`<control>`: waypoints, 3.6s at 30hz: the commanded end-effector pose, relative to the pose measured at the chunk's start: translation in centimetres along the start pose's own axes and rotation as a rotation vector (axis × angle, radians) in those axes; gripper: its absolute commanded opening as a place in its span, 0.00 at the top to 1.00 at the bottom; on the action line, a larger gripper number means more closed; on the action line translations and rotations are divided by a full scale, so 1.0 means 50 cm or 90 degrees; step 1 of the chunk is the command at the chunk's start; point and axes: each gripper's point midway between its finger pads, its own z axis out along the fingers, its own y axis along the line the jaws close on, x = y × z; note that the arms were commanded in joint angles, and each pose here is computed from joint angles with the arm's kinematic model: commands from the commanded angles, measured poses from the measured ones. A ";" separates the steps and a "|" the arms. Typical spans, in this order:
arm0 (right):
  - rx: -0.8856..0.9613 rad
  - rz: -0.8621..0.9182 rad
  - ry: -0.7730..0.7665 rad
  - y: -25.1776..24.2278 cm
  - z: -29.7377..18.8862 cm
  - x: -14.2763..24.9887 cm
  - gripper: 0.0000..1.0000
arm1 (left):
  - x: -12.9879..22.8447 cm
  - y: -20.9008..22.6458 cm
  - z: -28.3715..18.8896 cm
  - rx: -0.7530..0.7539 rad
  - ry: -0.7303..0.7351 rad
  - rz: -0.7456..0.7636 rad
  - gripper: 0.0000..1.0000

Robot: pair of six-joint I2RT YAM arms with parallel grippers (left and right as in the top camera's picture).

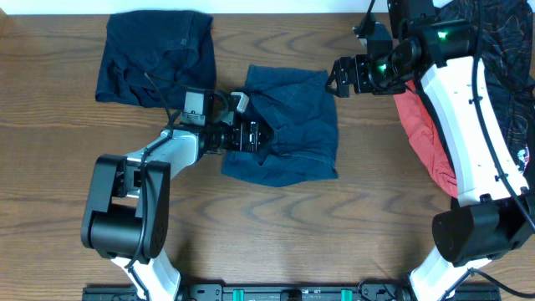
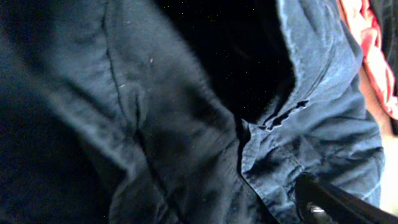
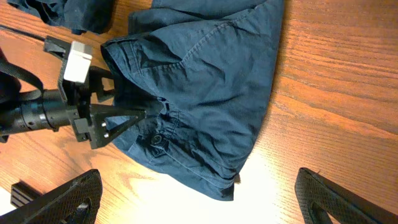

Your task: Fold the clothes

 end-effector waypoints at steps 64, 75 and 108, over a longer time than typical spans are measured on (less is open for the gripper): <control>0.053 0.084 0.043 -0.138 0.174 0.076 0.09 | -0.319 -0.306 -0.315 0.129 -0.353 -0.020 0.94; 0.051 0.083 0.041 -0.136 0.174 0.075 0.09 | -0.225 -0.200 -0.239 -0.062 -0.232 0.053 0.94; 0.050 0.075 0.041 -0.136 0.175 0.075 0.08 | -0.059 0.074 -0.324 -0.406 -0.087 -0.177 0.02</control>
